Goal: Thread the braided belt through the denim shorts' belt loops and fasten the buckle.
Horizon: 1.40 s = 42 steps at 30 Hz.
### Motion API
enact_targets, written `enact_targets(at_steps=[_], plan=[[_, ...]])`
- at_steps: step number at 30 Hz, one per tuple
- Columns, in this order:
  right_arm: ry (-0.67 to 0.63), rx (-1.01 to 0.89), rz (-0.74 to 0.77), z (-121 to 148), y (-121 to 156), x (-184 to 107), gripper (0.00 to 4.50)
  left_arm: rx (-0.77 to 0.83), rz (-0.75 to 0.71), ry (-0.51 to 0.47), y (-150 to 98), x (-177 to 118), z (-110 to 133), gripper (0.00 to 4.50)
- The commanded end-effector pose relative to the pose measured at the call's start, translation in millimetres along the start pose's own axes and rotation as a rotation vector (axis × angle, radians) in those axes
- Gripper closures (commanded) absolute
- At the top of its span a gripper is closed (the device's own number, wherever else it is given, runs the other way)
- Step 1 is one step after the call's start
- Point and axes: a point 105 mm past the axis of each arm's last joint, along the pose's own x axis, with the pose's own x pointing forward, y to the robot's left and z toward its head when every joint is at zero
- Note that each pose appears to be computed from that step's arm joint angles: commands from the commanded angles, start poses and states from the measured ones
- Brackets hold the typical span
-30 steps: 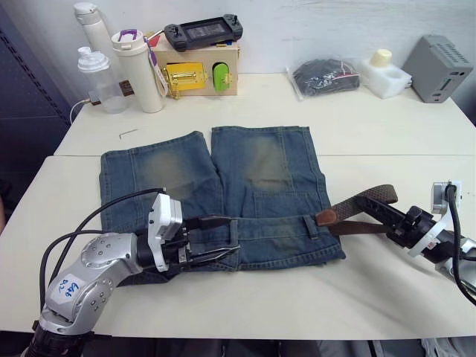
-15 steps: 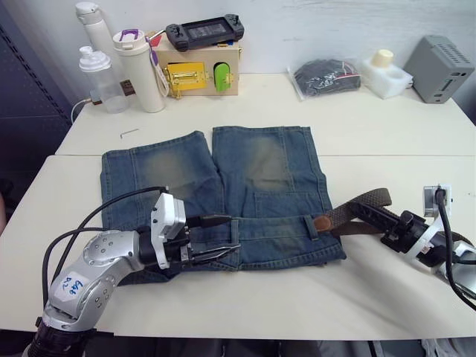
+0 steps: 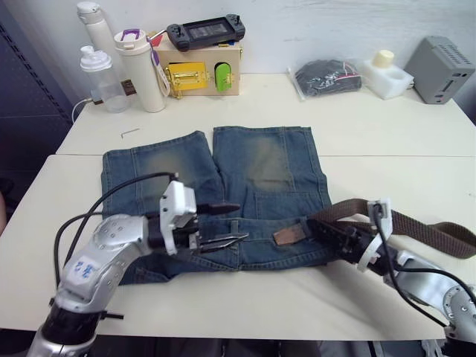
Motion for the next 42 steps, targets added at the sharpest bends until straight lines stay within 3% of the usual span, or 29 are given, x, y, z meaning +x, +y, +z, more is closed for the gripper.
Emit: enact_targets(at_steps=[1, 5, 8, 14, 18, 31, 38, 42], plan=[[0.014, 0.135, -0.014, -7.9, -8.2, 4.6, 4.50, 0.227, -0.076, 0.043, 4.0, 18.7, -4.0, 1.25], [-0.002, 0.288, -0.049, -5.2, -25.4, 8.8, 4.50, 0.543, -0.195, 0.119, 7.6, 40.9, -20.5, 1.25], [0.016, 0.341, -0.033, -7.8, -25.6, 12.0, 4.50, 0.686, -0.251, 0.134, 10.2, 54.2, -28.5, 1.25], [0.020, 0.399, 0.012, -10.1, -18.4, 17.5, 4.50, 0.843, -0.302, 0.150, 15.6, 71.6, -40.3, 1.25], [0.006, 0.427, 0.029, -13.1, -15.0, 18.1, 4.50, 0.926, -0.261, 0.141, 24.8, 84.9, -38.0, 1.25], [-0.019, 0.431, 0.042, -13.5, -11.9, 15.1, 4.50, 1.010, -0.223, 0.149, 30.2, 94.3, -46.7, 1.25], [-0.029, 0.433, 0.046, -12.9, -11.8, 16.0, 4.50, 0.955, -0.338, 0.305, 25.2, 81.3, -75.6, 1.25], [-0.032, 0.436, 0.049, -13.8, -11.4, 16.5, 4.50, 0.957, -0.322, 0.332, 31.7, 80.0, -67.8, 1.25]])
